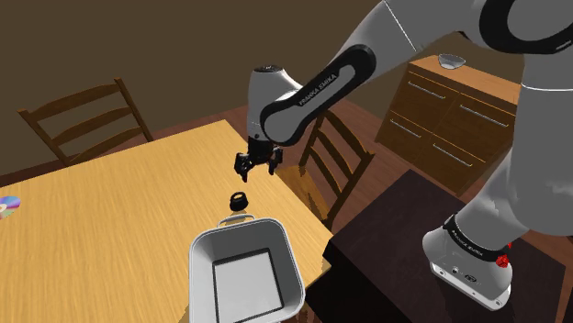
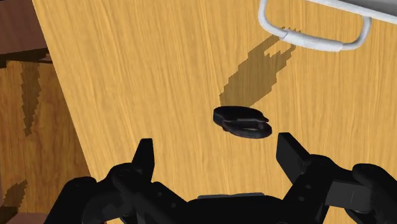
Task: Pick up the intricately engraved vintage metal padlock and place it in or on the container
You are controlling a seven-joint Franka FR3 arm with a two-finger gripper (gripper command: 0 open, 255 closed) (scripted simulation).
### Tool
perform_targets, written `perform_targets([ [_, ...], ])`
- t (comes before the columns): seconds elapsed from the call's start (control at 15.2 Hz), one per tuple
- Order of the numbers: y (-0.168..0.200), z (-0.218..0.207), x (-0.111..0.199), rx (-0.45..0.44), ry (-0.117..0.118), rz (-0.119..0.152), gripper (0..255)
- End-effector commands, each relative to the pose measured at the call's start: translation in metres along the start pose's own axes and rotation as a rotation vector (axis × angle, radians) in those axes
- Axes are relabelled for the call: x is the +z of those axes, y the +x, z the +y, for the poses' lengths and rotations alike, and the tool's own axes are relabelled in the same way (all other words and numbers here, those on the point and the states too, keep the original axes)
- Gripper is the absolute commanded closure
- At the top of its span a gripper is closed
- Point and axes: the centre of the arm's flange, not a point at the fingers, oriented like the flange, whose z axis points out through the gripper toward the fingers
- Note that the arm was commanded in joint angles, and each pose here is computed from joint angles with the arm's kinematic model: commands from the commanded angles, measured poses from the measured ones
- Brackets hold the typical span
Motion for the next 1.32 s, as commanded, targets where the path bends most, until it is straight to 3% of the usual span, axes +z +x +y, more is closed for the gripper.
perform_targets([
  [0.0,0.011,-0.015,0.020,0.002,0.001,-0.003,0],
  [0.33,0.033,-0.049,0.064,0.004,0.003,-0.011,0],
  [0.79,0.033,-0.049,0.101,0.004,0.003,-0.011,0],
  [1.25,0.033,-0.049,0.104,0.004,0.003,-0.011,0],
])
